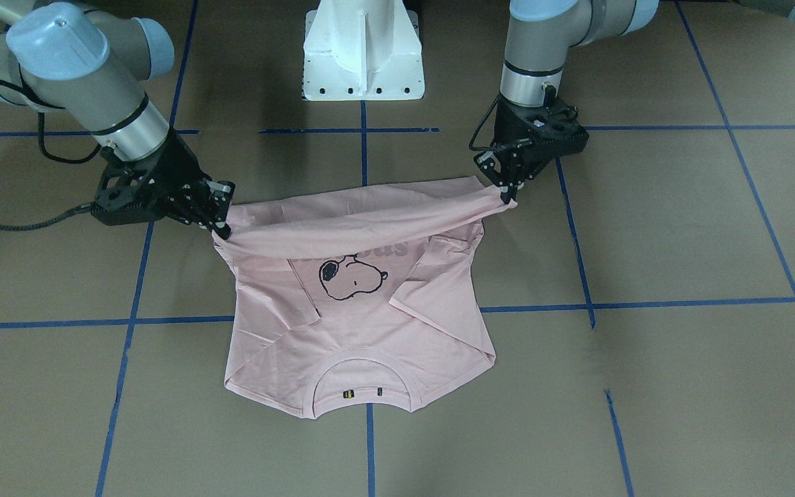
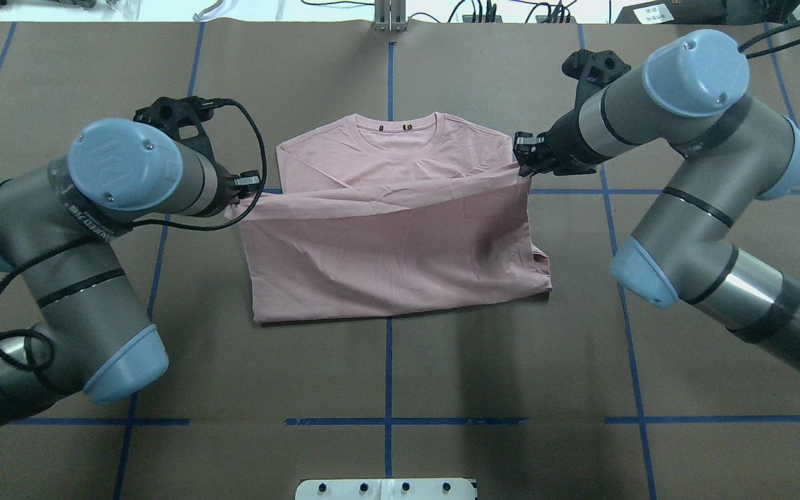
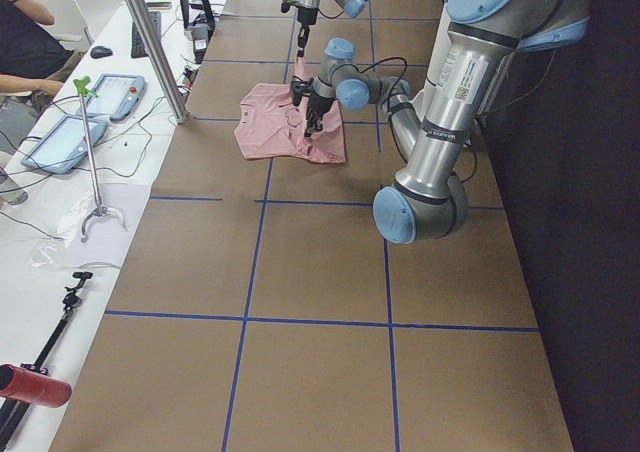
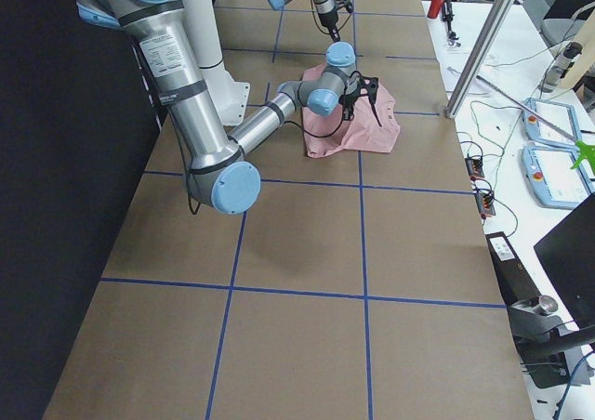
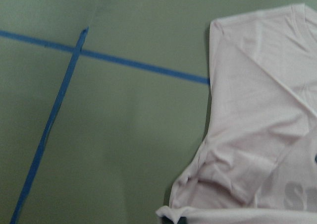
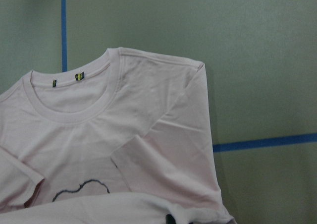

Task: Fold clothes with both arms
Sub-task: 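Lift the hem with both grippers and fold it toward the collar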

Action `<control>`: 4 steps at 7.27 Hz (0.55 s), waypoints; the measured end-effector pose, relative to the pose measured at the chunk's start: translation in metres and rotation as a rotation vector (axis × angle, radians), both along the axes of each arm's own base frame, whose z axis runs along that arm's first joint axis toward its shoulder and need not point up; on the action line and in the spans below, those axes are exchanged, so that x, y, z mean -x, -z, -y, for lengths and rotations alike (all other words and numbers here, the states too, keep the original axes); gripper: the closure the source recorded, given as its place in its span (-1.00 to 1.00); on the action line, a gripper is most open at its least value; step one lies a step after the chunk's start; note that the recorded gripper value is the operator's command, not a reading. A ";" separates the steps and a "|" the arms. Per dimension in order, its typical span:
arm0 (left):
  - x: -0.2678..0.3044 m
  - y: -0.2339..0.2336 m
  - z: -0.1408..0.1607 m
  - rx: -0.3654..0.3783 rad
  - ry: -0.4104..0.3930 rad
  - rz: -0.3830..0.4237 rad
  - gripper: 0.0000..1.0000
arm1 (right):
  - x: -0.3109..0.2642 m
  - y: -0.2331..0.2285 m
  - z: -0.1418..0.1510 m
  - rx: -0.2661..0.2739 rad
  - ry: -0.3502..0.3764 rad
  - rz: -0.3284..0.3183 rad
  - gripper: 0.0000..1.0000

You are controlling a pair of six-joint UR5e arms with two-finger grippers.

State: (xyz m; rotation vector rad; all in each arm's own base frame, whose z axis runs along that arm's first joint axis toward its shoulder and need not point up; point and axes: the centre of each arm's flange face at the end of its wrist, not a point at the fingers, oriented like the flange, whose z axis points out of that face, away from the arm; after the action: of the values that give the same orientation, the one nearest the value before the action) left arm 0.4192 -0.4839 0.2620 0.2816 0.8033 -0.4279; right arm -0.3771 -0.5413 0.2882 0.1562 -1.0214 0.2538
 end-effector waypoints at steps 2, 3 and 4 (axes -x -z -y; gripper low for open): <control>-0.017 -0.034 0.060 -0.018 0.052 -0.017 1.00 | 0.006 -0.035 0.059 0.024 -0.047 -0.028 1.00; -0.023 -0.047 0.073 -0.027 0.063 -0.027 1.00 | 0.009 -0.055 0.077 0.029 -0.058 -0.036 1.00; -0.029 -0.058 0.082 -0.034 0.071 -0.036 1.00 | 0.013 -0.069 0.090 0.030 -0.063 -0.045 1.00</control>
State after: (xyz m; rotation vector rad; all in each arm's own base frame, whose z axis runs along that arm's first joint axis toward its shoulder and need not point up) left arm 0.4486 -0.5661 0.3200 0.3357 0.8387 -0.4871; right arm -0.3897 -0.6309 0.3569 0.1662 -0.9681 0.3217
